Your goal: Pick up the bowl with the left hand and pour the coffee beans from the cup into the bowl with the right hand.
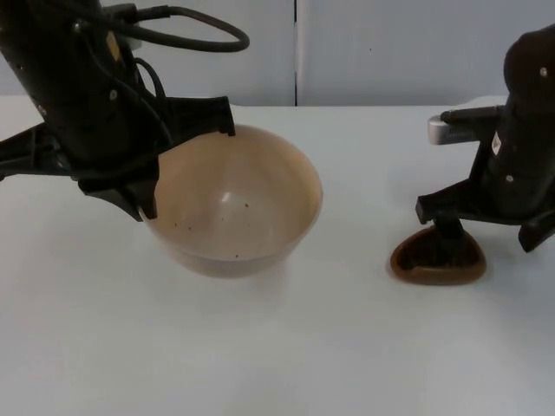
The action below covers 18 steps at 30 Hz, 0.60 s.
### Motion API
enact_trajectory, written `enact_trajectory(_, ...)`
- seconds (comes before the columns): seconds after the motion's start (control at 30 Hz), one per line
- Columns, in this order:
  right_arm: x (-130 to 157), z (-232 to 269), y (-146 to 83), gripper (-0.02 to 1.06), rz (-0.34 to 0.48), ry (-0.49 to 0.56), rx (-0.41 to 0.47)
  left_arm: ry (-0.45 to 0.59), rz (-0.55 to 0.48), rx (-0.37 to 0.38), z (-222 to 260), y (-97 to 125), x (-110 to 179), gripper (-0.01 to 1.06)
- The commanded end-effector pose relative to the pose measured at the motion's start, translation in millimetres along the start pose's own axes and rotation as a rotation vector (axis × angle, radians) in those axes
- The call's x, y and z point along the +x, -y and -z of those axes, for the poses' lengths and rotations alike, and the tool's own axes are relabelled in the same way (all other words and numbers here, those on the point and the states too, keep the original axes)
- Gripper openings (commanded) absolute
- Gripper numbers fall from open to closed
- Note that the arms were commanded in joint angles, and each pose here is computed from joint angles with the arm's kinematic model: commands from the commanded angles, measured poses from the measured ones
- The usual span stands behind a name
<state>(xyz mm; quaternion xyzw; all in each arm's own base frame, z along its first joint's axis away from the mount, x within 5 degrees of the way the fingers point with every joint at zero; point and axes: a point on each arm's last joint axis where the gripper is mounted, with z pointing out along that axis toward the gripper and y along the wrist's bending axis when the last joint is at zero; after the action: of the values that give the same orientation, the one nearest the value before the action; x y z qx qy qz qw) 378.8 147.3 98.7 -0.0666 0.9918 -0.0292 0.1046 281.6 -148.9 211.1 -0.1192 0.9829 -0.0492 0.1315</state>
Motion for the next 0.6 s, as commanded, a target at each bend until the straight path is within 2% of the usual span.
enact_trajectory(0.0, 0, -5, -2, 0.81, 0.018, -0.002, 0.004, 0.009, 0.010, 0.018, 3, 2, 0, 0.00)
enact_trajectory(0.2, 3, -17, -3, 0.79, 0.021, -0.023, 0.008, 0.015, 0.010, 0.024, 3, 3, -1, 0.00)
enact_trajectory(0.3, 2, -17, -4, 0.67, 0.030, -0.008, 0.002, 0.015, 0.010, 0.024, 3, 3, -1, 0.00)
enact_trajectory(0.33, 2, -17, -4, 0.67, 0.030, -0.008, 0.002, 0.015, 0.010, 0.024, 3, 3, -1, 0.00)
enact_trajectory(0.5, 1, -17, -4, 0.33, 0.028, -0.004, -0.002, 0.015, 0.010, 0.024, 3, 3, -1, 0.00)
enact_trajectory(0.53, 1, -17, -4, 0.33, 0.028, -0.004, -0.002, 0.015, 0.010, 0.024, 3, 3, -1, 0.00)
enact_trajectory(0.57, 1, -17, -4, 0.26, 0.028, -0.002, -0.002, 0.015, 0.010, 0.024, 3, 3, -1, 0.00)
